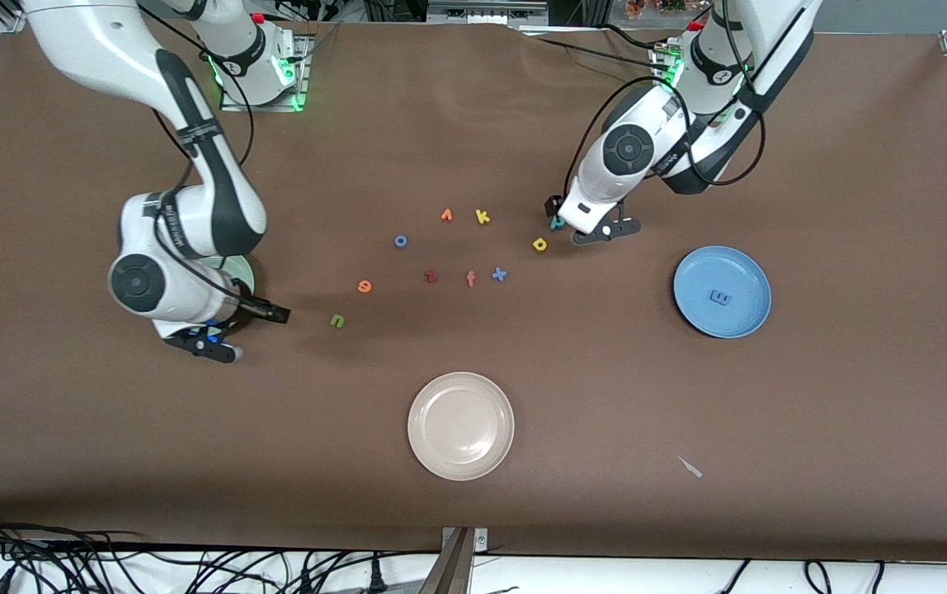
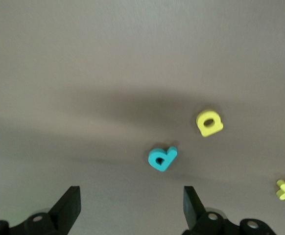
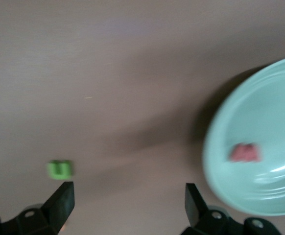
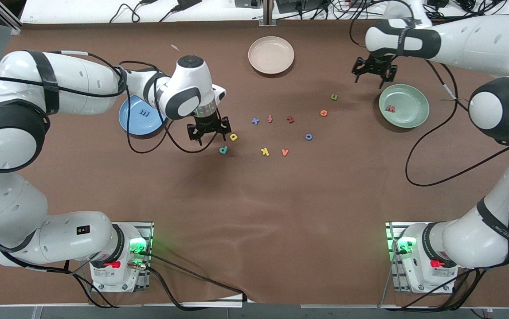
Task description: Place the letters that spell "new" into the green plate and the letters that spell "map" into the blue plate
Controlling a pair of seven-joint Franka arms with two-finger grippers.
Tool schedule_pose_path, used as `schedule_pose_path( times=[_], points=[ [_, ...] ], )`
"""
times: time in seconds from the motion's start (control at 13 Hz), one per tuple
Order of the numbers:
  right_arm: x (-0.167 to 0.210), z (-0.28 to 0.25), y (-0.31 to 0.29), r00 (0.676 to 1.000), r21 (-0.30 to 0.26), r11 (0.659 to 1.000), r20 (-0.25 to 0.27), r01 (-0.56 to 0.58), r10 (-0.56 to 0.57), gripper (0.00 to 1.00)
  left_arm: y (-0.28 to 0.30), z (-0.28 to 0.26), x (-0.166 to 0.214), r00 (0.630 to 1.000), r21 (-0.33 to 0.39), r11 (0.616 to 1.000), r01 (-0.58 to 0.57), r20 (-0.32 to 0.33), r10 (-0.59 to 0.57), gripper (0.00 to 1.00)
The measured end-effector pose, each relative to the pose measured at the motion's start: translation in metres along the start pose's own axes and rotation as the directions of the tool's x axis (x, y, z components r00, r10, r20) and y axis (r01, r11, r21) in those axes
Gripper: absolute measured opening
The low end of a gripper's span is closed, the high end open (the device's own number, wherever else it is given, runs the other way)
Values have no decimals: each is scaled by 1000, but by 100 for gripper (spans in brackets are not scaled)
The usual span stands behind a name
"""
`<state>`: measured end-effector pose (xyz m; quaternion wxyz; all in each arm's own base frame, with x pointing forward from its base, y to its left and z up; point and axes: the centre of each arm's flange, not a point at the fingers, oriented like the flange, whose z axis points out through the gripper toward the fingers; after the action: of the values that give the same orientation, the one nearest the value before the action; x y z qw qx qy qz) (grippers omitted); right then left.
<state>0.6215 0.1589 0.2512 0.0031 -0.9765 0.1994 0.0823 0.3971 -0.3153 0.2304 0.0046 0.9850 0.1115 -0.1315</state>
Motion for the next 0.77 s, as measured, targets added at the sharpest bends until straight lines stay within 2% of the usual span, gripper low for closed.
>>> schedule_pose_path(
  times=[0.31, 0.62, 0.77],
  points=[
    [-26, 37, -57, 980, 56, 981, -64, -188, 191, 100, 1, 17, -9, 999, -27, 999, -21, -34, 20, 93],
    [-37, 61, -74, 967, 71, 969, -78, -238, 244, 100, 3, 39, -3, 990, -24, 999, -29, -140, 25, 93],
    [-35, 66, -73, 966, 65, 968, -76, -241, 246, 100, 4, 52, -5, 985, -13, 1000, -28, -170, 26, 93]
  ],
)
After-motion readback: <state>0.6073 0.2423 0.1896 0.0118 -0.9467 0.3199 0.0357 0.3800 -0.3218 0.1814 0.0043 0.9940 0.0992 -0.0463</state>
